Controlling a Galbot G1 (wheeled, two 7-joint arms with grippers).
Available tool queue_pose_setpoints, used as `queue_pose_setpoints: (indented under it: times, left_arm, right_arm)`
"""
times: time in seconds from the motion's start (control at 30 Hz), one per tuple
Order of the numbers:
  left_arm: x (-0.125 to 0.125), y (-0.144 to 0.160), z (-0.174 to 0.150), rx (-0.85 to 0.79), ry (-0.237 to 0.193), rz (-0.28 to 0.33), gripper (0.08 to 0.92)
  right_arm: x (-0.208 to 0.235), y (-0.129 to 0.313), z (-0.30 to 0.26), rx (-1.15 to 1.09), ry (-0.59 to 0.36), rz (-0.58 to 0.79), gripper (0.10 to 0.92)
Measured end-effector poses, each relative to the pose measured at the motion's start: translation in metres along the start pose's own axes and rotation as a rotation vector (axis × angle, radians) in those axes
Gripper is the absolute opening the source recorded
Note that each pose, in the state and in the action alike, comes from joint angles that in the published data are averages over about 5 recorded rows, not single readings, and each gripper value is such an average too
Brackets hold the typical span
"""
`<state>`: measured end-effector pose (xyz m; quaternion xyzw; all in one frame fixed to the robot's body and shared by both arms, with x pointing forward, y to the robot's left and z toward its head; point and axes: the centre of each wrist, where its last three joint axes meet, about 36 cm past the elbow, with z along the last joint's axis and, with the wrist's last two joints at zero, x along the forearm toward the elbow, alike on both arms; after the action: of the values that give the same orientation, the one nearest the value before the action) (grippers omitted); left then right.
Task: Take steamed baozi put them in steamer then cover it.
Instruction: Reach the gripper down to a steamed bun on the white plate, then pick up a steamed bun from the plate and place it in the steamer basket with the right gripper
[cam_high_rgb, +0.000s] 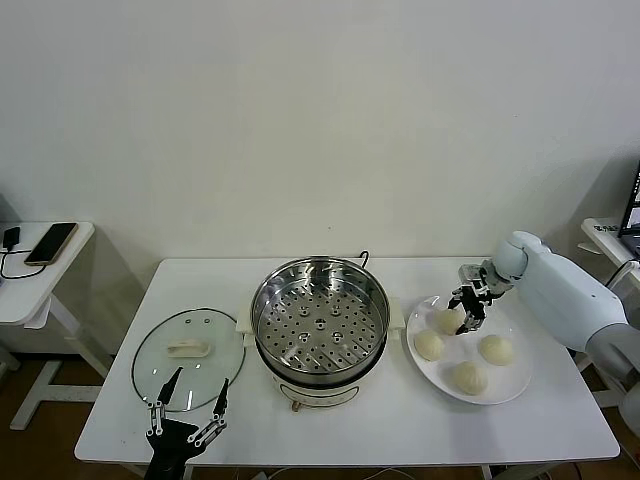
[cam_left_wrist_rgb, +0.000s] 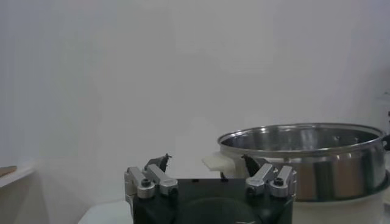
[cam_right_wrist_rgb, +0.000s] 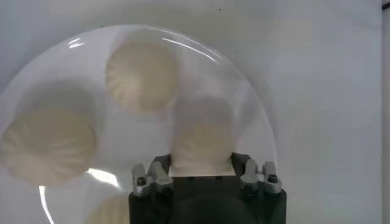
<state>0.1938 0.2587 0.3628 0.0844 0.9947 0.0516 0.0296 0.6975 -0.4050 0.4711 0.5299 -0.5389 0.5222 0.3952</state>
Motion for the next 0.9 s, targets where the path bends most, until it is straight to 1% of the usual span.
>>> queue_pose_setpoints:
  times: [0.13,0.27,0.5,0.6,0.73,0.9]
  left_arm:
    - [-0.001,0.000,-0.002,-0.002,-0.006,0.000,0.823]
    - [-0.002,0.001,-0.005,-0.004,-0.014,0.003,0.823]
    - [-0.003,-0.001,-0.010,0.000,-0.025,0.003,0.823]
    - [-0.003,-0.001,-0.012,0.001,-0.030,0.001,0.823]
    - [-0.003,-0.001,-0.012,0.001,-0.035,-0.003,0.823]
    - [-0.003,-0.002,-0.014,0.004,-0.040,-0.005,0.823]
  right_arm:
    - [0.024,-0.007,-0.010,0.070,-0.012,0.020,0.613]
    - [0.065,-0.021,-0.035,0.209,-0.039,0.062,0.624]
    - [0.147,-0.048,-0.120,0.553,-0.068,0.142,0.641]
    - [0.172,-0.053,-0.163,0.710,-0.066,0.160,0.644]
    - [0.188,-0.051,-0.219,0.908,-0.059,0.156,0.645]
    - [0.185,-0.044,-0.274,1.106,-0.037,0.132,0.646]
